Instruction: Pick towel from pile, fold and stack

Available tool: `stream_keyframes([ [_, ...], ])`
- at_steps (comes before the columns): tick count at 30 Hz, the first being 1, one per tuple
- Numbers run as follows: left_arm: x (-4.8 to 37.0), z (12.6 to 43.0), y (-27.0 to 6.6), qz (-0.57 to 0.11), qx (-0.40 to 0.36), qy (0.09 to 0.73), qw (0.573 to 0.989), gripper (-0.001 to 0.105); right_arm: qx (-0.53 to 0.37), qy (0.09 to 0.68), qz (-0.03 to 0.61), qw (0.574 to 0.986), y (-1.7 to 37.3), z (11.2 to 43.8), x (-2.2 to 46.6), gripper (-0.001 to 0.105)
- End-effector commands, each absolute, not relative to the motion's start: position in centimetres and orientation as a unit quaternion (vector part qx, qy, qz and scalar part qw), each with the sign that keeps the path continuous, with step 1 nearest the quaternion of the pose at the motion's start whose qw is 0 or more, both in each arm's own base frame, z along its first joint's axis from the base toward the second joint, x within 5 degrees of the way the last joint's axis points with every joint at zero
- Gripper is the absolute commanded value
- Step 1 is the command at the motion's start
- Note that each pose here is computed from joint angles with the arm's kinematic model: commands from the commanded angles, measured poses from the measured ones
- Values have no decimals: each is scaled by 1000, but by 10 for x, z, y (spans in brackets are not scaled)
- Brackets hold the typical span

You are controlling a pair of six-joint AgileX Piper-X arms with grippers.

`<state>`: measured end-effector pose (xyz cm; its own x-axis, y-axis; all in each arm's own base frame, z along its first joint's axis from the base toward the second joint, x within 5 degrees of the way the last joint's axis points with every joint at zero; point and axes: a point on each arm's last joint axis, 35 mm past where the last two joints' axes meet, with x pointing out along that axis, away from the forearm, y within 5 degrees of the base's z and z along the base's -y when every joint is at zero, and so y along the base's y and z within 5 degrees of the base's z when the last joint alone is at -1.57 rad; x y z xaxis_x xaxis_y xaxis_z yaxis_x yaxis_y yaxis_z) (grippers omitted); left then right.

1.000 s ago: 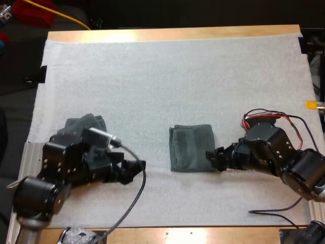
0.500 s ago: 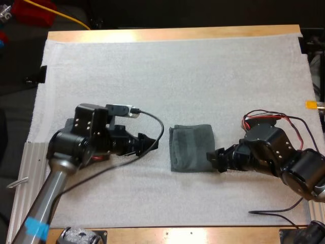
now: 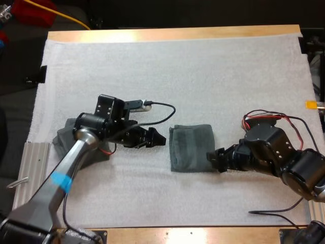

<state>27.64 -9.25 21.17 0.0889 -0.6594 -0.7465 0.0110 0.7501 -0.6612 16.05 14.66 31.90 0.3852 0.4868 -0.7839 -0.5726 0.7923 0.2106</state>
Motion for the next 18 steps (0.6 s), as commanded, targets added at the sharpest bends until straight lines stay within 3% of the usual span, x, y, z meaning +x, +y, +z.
stream_keyframes([
  [1, 278, 207, -95, -247, -261, 632, 687, 71, -46, 452, 323, 830, 146, 322, 159, 76],
  [10, 290, 164, -98, -227, -267, 672, 652, 71, -46, 452, 323, 830, 146, 322, 159, 76],
  [18, 298, 142, -104, -263, -305, 678, 615, 71, -46, 452, 323, 830, 146, 322, 159, 76],
])
